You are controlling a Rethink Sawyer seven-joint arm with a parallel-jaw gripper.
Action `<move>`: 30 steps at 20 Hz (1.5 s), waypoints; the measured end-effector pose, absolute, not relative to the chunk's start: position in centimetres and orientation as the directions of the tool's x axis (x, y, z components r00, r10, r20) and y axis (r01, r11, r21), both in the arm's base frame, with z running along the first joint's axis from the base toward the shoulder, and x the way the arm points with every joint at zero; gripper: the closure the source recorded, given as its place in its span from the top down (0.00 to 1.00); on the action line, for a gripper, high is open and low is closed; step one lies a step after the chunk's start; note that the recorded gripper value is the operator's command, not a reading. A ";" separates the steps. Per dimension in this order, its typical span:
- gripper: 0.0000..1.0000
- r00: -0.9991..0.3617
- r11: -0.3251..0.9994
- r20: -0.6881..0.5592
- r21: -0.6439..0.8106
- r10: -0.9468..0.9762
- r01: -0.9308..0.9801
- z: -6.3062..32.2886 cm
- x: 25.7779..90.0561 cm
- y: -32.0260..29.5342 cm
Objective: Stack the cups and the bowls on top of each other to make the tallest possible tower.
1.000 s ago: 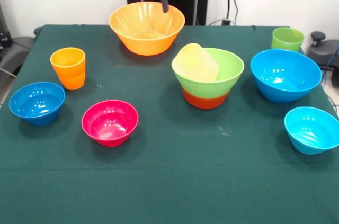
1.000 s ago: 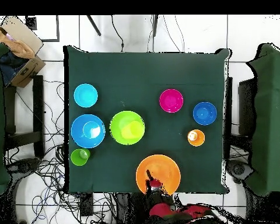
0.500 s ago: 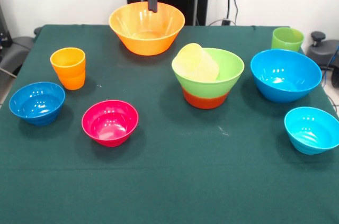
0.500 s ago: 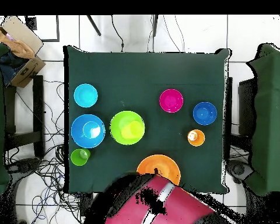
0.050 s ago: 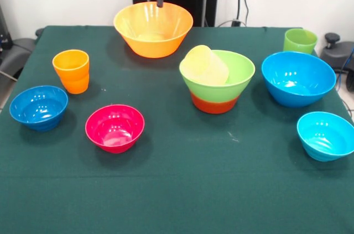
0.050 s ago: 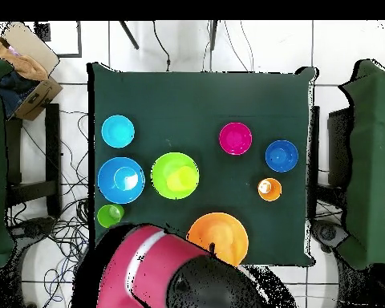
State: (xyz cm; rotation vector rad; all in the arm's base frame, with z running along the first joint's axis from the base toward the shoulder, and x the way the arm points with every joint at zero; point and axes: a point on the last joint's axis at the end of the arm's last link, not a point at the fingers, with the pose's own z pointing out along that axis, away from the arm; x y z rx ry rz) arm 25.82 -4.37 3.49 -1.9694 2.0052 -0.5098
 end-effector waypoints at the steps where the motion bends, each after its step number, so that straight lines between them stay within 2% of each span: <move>1: 1.00 -0.017 -0.008 0.055 -0.430 -0.998 -0.903 3.5 25.6 -4.3; 10: 1.00 0.109 -0.164 0.175 -0.338 -0.978 -0.927 3.2 24.0 -2.8; 17: 1.00 0.166 -0.236 0.230 -0.327 -0.959 -0.915 3.8 24.1 -2.4; 26: 1.00 0.178 -0.250 0.284 -0.244 -0.942 -0.937 4.2 23.4 -2.8; 28: 1.00 0.153 -0.208 0.264 -0.194 -0.952 -0.959 4.1 22.9 -2.9; 30: 1.00 0.091 -0.121 0.191 -0.150 -0.977 -0.981 4.0 22.1 -2.8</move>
